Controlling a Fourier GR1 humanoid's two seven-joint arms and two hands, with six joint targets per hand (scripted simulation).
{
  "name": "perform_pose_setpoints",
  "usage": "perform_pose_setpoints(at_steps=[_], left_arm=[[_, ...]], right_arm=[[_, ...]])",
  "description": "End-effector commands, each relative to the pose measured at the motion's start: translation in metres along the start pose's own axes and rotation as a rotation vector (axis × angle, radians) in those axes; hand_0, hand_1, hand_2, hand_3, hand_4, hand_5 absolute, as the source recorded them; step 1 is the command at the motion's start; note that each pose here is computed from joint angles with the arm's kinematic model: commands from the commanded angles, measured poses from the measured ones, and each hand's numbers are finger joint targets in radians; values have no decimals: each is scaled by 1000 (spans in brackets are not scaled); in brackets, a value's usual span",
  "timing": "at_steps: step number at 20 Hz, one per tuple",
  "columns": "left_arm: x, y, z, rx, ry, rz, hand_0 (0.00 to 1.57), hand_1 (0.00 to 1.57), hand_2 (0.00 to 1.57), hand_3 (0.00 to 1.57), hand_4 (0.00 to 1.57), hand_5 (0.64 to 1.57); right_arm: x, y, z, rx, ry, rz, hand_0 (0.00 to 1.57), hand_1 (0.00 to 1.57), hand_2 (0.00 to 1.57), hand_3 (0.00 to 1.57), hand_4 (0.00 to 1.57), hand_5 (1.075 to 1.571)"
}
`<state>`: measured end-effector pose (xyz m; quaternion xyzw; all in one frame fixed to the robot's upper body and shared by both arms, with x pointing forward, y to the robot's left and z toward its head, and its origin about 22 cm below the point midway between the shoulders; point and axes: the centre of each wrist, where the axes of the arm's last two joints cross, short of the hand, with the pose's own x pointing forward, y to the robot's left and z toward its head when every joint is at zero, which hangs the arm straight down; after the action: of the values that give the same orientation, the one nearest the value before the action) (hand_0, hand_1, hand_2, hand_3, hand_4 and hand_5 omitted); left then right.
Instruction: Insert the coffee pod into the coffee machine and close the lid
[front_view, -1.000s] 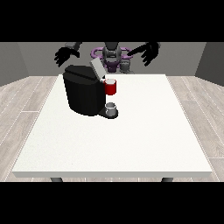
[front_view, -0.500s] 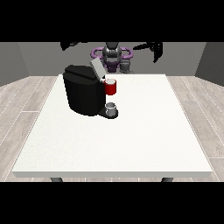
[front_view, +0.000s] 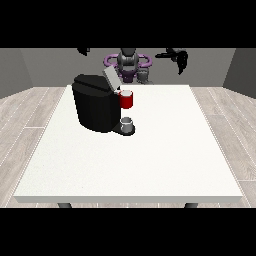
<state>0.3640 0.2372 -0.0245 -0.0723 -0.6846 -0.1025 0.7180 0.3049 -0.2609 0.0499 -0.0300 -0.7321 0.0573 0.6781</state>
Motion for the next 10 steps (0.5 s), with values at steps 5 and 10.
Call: perform_pose_setpoints(at_steps=[5, 10], left_arm=[[3, 3, 24, -50, -8, 38, 0, 0, 0, 0, 222, 1571], [10, -8, 38, 34, -68, 38, 0, 0, 0, 0, 0, 1571]], right_arm=[[-9, 8, -10, 12, 39, 22, 0, 0, 0, 0, 0, 1571], [-2, -7, -25, 48, 2, -30, 0, 0, 0, 0, 0, 1571]])
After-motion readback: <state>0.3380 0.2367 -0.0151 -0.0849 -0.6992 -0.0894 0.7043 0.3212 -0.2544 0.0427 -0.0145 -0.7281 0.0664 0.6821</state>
